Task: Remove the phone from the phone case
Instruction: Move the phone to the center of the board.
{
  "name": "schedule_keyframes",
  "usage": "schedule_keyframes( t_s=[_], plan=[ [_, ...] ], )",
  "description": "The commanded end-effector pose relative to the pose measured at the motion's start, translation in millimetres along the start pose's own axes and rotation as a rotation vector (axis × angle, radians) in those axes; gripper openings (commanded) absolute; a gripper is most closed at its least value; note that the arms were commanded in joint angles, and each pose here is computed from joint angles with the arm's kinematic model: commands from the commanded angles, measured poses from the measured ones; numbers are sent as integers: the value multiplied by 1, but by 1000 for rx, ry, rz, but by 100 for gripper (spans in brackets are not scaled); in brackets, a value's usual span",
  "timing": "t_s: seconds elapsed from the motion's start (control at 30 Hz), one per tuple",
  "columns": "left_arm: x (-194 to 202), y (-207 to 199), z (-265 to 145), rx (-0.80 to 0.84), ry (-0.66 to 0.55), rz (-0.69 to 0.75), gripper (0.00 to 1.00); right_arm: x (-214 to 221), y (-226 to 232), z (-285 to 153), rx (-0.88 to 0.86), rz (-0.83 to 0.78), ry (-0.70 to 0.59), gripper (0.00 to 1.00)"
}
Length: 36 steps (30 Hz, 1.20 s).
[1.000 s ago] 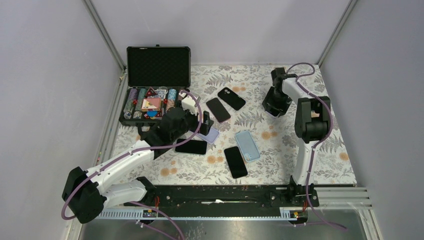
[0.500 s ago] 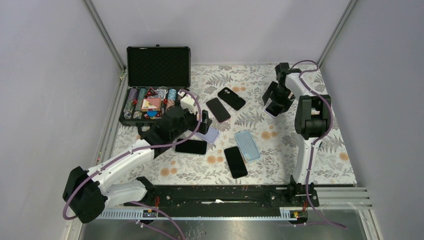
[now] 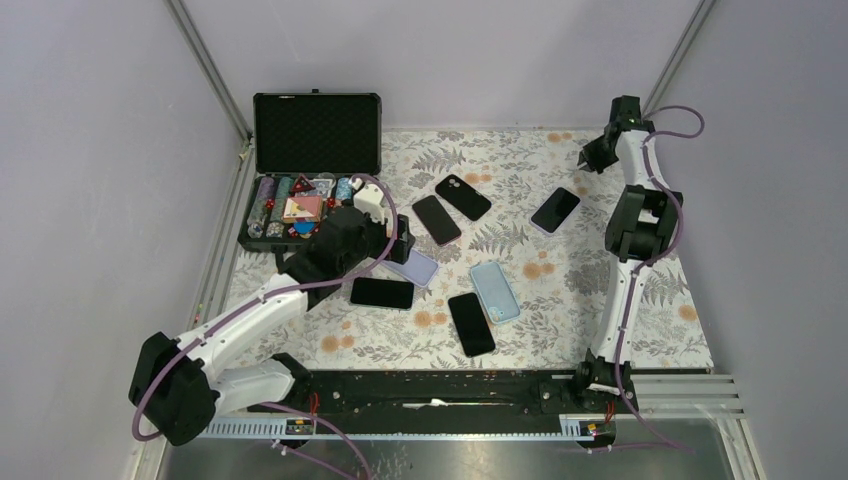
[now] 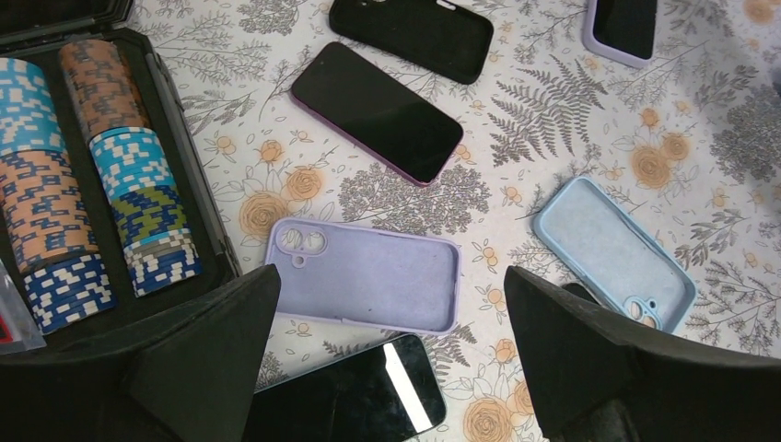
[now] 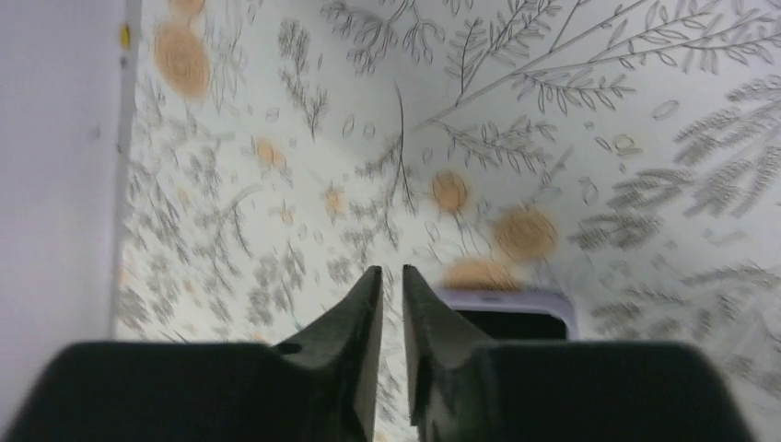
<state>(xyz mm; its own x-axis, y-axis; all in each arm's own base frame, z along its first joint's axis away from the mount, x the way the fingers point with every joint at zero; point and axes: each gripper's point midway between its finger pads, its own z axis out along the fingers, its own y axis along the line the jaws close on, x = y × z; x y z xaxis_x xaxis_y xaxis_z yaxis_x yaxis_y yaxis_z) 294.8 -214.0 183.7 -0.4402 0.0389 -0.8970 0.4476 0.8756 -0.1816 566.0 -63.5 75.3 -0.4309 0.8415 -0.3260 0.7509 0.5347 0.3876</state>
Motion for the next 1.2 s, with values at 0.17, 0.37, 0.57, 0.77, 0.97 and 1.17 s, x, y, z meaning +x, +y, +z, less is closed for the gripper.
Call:
schedule_keyframes(
  t_s=[0.17,0.37,0.57,0.77,0.97,1.17],
  plan=[
    [-28,2,4,5,-40,-29,99,27,-29,34,155,250,128,13],
    [-28,5,2,-3,-46,-37,99,47,-53,30,264,286,168,11],
    [-25,8,1,-4,-51,-46,99,75,-66,17,313,248,225,11],
    [-21,9,-5,-2,-66,-60,99,114,-80,-4,333,162,264,10],
    [-15,10,-15,1,-86,-75,99,143,-93,-37,293,66,236,0],
    [-14,8,-22,19,-107,-79,99,144,-100,-57,336,-106,186,18]
  ],
)
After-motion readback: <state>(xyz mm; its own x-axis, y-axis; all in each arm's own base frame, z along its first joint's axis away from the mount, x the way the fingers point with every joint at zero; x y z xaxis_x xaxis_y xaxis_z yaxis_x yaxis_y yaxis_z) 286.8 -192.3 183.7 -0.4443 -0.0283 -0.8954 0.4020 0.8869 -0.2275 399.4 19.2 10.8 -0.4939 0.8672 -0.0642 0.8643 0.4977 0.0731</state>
